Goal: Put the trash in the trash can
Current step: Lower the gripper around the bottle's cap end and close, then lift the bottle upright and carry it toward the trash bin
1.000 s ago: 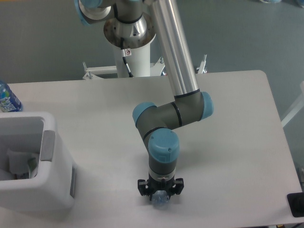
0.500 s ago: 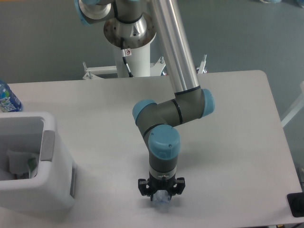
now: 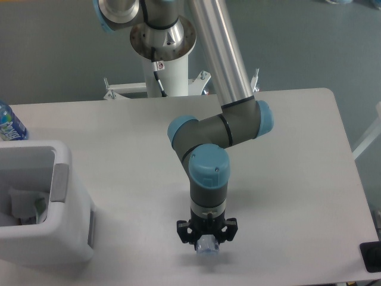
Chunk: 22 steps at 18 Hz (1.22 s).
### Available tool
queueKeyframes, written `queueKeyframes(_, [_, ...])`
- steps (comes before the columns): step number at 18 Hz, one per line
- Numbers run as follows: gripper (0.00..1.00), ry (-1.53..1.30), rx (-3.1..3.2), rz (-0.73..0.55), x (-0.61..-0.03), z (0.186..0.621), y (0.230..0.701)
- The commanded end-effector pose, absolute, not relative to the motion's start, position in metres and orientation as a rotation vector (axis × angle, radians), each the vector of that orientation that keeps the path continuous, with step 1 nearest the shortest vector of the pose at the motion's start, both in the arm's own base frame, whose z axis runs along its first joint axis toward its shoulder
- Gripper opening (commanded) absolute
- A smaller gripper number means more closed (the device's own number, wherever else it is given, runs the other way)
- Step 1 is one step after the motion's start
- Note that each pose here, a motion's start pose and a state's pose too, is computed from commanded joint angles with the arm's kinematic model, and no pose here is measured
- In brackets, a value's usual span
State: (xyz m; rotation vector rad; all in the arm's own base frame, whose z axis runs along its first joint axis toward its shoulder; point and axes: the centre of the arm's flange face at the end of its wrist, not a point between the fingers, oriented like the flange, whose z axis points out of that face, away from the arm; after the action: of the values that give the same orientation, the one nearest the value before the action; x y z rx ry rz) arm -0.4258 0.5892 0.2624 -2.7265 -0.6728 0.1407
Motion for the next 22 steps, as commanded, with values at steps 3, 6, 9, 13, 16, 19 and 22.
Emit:
queueKeyframes(3, [0.55, -0.705, -2.648, 0.181, -0.434, 0.305, 0.587])
queueKeyframes(6, [0.55, -0.846, -2.493, 0.172, -0.448, 0.354, 0.597])
queueKeyframes(9, [0.55, -0.931, -2.360, 0.155, -0.454, 0.402, 0.605])
queueKeyframes(13, [0.55, -0.980, -2.220, 0.140, -0.439, 0.454, 0.605])
queueKeyframes(16, [0.55, -0.946, -2.194, 0.129, -0.411, 0.478, 0.615])
queueKeyframes(19, [0.55, -0.883, -2.143, 0.146, -0.386, 0.516, 0.616])
queueKeyframes(22, [0.55, -0.813, -2.097, 0.153, -0.355, 0.553, 0.620])
